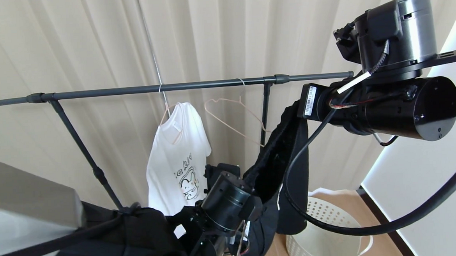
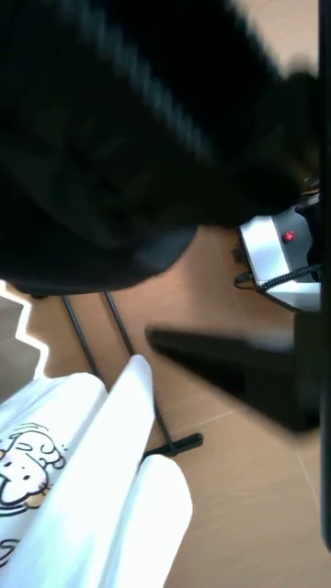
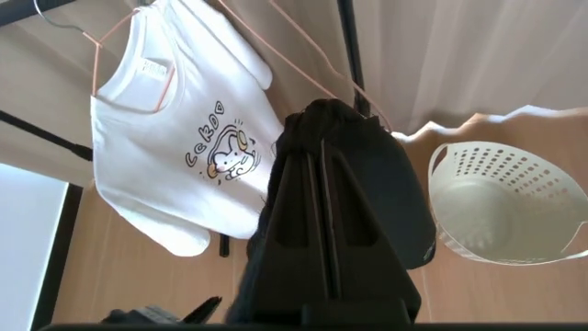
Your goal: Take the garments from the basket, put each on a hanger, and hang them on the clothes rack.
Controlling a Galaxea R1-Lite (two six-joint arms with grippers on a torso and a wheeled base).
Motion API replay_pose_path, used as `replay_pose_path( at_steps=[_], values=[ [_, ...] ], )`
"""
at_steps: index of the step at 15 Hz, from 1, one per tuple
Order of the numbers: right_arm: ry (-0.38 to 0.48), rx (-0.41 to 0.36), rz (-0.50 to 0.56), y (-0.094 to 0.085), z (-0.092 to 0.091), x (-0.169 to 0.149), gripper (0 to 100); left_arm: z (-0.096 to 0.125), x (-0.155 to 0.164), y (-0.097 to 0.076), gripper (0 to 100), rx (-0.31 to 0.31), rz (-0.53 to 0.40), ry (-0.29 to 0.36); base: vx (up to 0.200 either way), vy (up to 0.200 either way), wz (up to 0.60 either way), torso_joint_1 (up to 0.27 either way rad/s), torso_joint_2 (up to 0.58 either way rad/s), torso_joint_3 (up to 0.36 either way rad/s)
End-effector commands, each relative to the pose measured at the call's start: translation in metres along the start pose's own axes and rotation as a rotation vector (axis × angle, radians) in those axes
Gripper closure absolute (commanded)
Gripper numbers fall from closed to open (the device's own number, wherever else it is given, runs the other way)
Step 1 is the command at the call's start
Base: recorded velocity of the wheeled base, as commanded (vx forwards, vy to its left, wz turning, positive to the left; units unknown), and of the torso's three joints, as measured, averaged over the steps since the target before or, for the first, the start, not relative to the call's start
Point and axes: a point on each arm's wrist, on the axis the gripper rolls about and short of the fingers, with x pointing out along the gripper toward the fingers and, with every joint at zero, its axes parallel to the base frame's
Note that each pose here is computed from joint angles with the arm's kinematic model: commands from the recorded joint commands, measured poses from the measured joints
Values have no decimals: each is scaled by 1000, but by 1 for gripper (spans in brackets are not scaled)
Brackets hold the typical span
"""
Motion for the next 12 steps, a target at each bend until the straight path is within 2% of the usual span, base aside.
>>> replay_pose_path(
  at_steps=[1,2,3,4,5,8,9,10,12],
  values=[
    [1,-2,-15,-4,1,1,100,27,-25,25,100,-54,-3,-93,0,0,0,0,0,0],
    [1,-25,-27,-8,2,1,100,43,-38,43,100,-75,-46,-134,0,0,0,0,0,0],
    [7,-40,-32,-10,0,1,100,49,-41,50,100,-80,-69,-147,0,0,0,0,0,0],
    [9,-76,-32,-14,-1,-5,100,64,-47,69,100,-107,-91,-186,0,0,0,0,0,0],
    [13,-97,-33,-16,-3,-7,100,73,-49,78,100,-126,-94,-202,0,0,0,0,0,0],
    [14,-112,-28,-18,-4,-13,100,102,-57,94,100,-146,-136,-180,0,0,0,0,0,0],
    [19,-142,-26,-19,-6,-16,100,110,-59,98,100,-153,-128,-175,0,0,0,0,0,0],
    [20,-211,-24,-22,-8,-20,100,115,-56,103,100,-149,-107,-157,0,0,0,0,0,0],
    [21,-304,-23,-22,-9,-18,100,117,-45,117,100,-117,-55,-129,0,0,0,0,0,0]
  ],
)
